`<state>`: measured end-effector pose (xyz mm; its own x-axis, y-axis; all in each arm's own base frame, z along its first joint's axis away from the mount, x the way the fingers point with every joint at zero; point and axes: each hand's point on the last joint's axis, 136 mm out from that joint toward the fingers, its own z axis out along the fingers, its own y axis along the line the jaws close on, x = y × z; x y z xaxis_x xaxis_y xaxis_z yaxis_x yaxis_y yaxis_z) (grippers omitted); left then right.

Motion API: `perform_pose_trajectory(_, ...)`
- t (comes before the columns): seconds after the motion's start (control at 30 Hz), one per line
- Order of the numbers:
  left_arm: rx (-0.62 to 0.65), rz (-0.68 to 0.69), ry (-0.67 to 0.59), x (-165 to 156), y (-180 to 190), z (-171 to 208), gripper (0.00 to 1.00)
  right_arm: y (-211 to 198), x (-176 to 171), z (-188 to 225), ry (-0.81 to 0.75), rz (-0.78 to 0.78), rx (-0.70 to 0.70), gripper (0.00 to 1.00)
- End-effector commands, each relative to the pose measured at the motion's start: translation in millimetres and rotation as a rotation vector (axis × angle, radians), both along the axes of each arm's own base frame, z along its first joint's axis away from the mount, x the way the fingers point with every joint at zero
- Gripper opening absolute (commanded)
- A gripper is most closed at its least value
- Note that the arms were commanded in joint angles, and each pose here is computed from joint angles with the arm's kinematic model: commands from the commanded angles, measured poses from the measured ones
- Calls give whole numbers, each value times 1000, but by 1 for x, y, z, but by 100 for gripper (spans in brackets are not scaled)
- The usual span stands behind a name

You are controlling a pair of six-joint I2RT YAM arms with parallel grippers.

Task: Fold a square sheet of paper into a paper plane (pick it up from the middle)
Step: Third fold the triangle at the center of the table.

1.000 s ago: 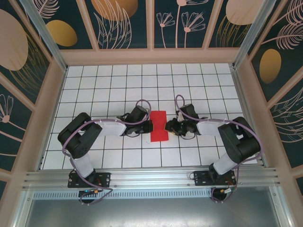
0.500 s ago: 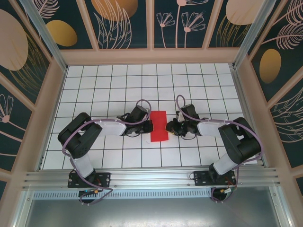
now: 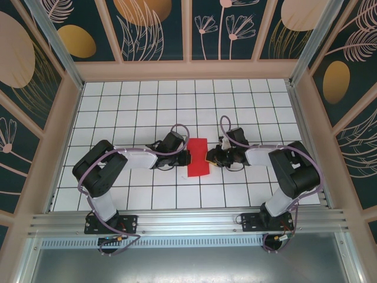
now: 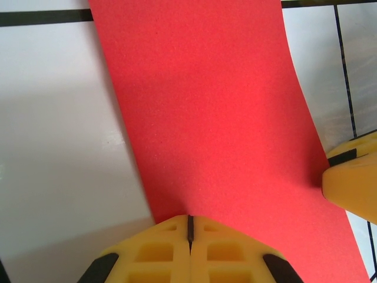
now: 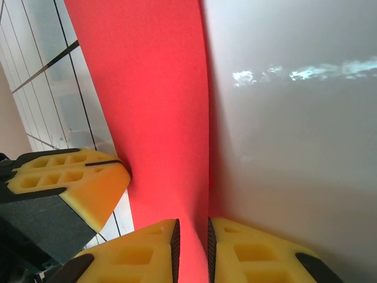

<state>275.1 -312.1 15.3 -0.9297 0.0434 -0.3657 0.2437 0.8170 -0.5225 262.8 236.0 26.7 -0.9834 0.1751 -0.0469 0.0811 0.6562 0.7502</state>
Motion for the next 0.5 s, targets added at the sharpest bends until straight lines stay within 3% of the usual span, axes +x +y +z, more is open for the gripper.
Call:
perform_pose_trajectory(0.0,59,-43,59,-13,6,-20,5,6,10,10,-48,33,36,20)
perform_pose_trajectory(0.17,75,-55,39,-11,8,-18,8,0,11,7,-38,23,30,12)
perform_pose_trajectory(0.33,43,-67,-37,-3,3,9,25,-1,9,6,-23,12,32,4)
perform_pose_trajectory(0.47,-1,-86,-146,2,0,47,37,-1,10,8,-19,-7,41,3)
